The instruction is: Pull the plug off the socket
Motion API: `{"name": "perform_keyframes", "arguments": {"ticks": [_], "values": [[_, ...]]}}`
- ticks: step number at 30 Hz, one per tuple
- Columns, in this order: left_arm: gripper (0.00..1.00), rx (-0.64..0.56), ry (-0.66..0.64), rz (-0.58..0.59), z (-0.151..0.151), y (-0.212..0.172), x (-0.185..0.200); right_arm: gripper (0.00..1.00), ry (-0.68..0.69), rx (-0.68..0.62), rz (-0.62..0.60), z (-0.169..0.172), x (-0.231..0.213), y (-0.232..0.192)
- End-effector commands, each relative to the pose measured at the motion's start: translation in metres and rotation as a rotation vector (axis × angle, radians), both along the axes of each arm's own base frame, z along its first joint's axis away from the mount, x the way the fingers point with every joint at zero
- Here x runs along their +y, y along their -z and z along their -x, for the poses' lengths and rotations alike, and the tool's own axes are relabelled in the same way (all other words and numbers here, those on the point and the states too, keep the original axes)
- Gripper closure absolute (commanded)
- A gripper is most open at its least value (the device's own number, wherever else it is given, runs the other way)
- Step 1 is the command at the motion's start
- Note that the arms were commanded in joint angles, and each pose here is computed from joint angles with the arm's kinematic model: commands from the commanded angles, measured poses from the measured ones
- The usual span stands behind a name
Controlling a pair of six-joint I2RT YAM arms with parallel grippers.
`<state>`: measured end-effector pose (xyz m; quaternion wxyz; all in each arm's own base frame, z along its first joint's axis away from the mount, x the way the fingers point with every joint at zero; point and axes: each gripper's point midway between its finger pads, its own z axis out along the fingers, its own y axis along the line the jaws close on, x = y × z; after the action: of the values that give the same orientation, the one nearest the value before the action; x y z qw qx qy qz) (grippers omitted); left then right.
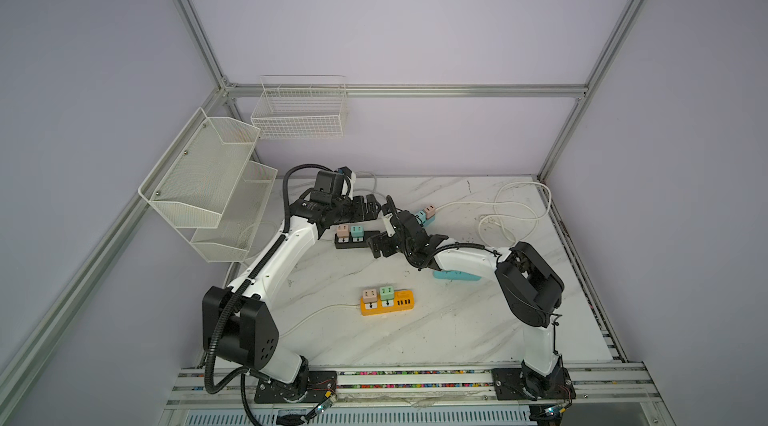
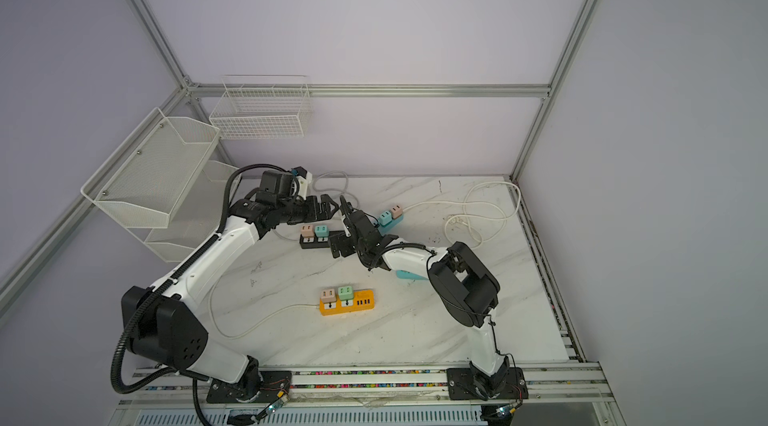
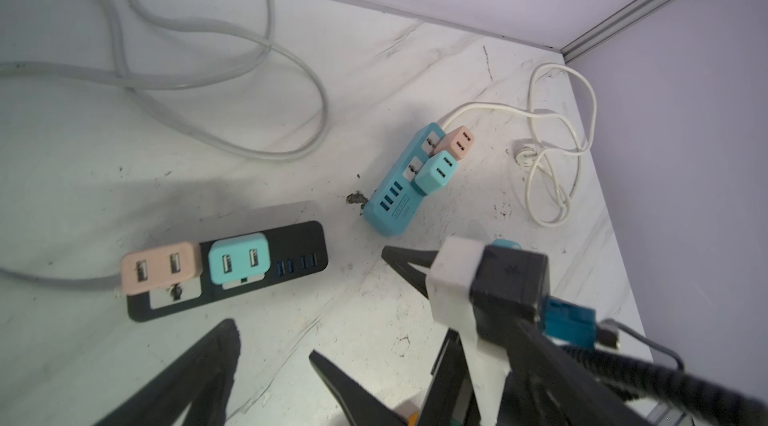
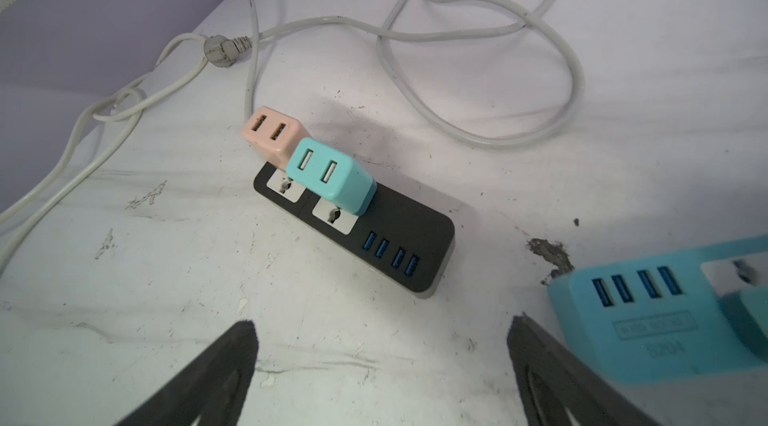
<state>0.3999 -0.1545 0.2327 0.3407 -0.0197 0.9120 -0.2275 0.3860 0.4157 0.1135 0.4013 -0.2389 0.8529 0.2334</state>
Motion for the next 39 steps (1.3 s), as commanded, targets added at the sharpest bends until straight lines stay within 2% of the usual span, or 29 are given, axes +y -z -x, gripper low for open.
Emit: {"name": "perform_keyframes", "arguments": {"ticks": [1, 7, 16, 24, 27, 31, 36, 39], "values": [[0.00, -0.053, -0.105, 0.017, 0.013, -0.002, 0.020, 0.03, -0.072, -0.011, 0.071, -0.007, 0.005, 0.011], [0.00, -0.060, -0.199, 0.034, 0.038, 0.008, 0.040, 0.03, -0.125, 0.010, 0.121, -0.027, 0.004, 0.034], [0.00, -0.055, -0.330, 0.066, 0.067, 0.032, 0.064, 0.03, -0.214, 0.003, 0.179, -0.039, 0.014, 0.056], [0.00, -0.049, -0.383, 0.110, 0.083, 0.049, 0.070, 0.03, -0.314, 0.021, 0.201, -0.038, 0.030, 0.073], [0.00, -0.054, -0.400, 0.119, 0.086, 0.051, 0.073, 0.03, -0.372, 0.022, 0.199, -0.027, 0.037, 0.073], [0.00, -0.065, -0.434, 0.120, 0.090, 0.054, 0.080, 0.08, -0.413, 0.008, 0.205, -0.011, 0.044, 0.070], [0.00, -0.089, -0.482, 0.113, 0.098, 0.059, 0.091, 0.19, -0.443, 0.007, 0.206, 0.011, 0.047, 0.063], [0.00, -0.107, -0.487, 0.131, 0.102, 0.061, 0.092, 0.22, -0.422, -0.012, 0.175, 0.013, 0.047, 0.056]]}}
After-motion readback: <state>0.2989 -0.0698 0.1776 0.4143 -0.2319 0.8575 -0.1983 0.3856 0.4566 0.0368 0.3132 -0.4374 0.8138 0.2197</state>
